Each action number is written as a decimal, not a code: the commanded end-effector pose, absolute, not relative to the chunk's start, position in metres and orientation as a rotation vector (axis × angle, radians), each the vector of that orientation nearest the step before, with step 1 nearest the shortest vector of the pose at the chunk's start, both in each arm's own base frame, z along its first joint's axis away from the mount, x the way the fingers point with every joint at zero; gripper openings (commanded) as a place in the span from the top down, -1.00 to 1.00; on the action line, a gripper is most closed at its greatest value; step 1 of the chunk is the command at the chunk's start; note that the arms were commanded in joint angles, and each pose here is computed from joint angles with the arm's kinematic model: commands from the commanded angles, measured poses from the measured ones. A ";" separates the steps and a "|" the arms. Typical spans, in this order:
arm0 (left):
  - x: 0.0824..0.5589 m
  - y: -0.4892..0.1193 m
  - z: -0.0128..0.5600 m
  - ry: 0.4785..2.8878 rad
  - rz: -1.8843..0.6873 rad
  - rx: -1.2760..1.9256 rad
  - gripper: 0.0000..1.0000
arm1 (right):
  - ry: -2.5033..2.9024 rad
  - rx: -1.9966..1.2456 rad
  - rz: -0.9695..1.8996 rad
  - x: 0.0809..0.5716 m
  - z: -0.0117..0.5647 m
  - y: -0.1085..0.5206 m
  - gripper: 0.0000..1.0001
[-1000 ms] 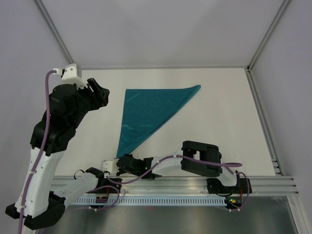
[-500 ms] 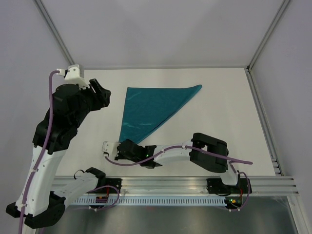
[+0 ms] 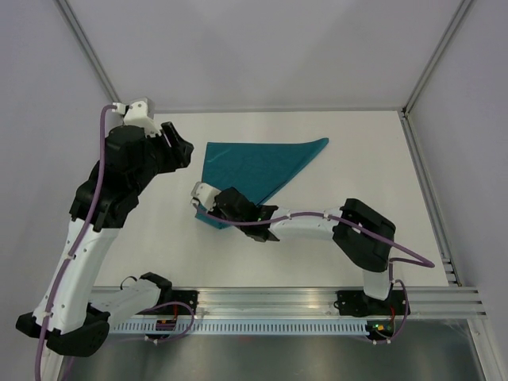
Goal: Fold the napkin, place the utensils inside, and roll it up
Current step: Fold the napkin
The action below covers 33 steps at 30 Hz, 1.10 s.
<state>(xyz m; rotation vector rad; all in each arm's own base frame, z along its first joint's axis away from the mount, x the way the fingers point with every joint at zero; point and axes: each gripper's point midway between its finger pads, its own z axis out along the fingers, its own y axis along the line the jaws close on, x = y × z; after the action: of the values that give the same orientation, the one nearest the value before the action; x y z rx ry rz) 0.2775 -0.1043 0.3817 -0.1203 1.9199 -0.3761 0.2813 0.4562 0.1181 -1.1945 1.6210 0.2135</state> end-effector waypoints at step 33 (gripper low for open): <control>0.321 -0.160 0.340 1.988 -0.555 -0.027 -0.21 | 1.952 -0.813 -0.080 0.416 0.090 0.267 0.99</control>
<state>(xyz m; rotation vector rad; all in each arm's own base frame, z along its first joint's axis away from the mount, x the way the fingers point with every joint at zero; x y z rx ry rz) 0.3172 -0.1505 0.3331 -0.0180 2.0194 -0.4908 0.4149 0.2718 0.0818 -0.8472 1.9590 -0.0822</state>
